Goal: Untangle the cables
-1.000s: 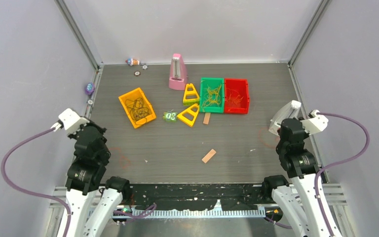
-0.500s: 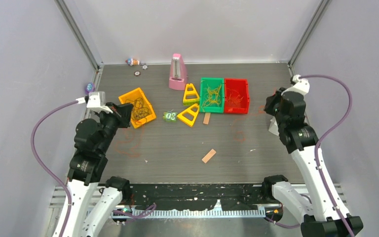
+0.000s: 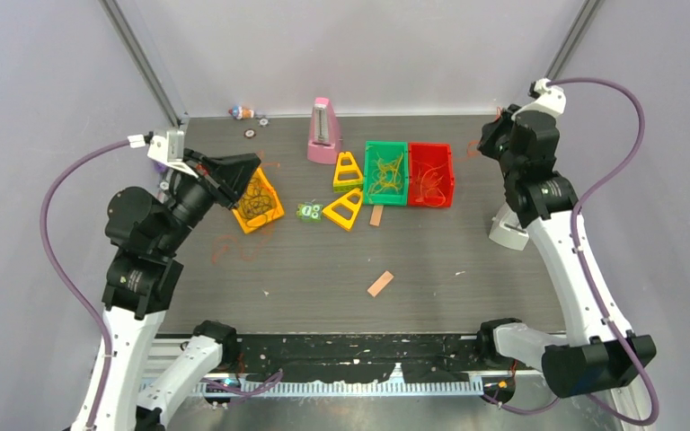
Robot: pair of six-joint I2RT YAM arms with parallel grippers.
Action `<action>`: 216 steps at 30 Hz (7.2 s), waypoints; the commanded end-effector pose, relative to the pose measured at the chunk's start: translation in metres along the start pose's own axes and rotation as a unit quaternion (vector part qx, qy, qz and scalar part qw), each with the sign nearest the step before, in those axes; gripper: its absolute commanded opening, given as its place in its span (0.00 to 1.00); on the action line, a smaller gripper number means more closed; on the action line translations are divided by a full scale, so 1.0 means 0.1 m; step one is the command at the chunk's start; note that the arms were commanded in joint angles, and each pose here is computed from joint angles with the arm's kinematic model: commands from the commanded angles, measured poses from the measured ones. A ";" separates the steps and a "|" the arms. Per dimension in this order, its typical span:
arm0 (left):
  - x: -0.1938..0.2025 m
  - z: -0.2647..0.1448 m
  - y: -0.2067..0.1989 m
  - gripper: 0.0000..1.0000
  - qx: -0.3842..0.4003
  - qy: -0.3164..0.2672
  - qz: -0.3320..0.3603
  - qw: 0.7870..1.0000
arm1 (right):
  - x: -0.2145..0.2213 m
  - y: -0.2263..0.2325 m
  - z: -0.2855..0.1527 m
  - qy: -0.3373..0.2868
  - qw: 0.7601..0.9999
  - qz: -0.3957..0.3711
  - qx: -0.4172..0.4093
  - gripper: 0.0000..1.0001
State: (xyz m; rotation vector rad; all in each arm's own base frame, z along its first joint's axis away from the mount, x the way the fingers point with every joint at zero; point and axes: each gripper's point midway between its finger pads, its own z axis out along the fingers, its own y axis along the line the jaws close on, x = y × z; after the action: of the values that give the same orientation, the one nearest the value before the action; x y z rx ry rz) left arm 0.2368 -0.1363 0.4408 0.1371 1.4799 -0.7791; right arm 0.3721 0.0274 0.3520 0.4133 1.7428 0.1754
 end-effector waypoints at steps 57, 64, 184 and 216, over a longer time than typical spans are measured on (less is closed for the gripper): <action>1.53 -0.29 1.50 0.00 -0.332 0.190 0.006 0.924 | 2.56 0.06 1.68 0.305 0.938 -0.156 0.049 0.23; 1.75 -0.39 1.85 0.01 -0.413 0.178 0.004 0.893 | 1.89 0.27 1.27 0.253 0.956 -0.149 0.017 0.73; 3.30 3.35 -0.42 0.60 -0.039 0.306 -0.156 0.938 | 0.24 0.13 1.23 0.125 0.989 -0.074 -0.005 0.05; 2.58 1.38 0.29 0.82 -0.100 0.304 -0.010 0.947 | -0.16 0.37 1.73 0.085 0.993 -0.069 -0.045 0.05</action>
State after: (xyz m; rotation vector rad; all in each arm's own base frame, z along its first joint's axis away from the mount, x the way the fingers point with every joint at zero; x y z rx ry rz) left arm 0.3482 -0.3000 0.1941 0.2246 2.2167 -0.6337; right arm 0.5419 0.0316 0.2938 0.2517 2.0332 0.1638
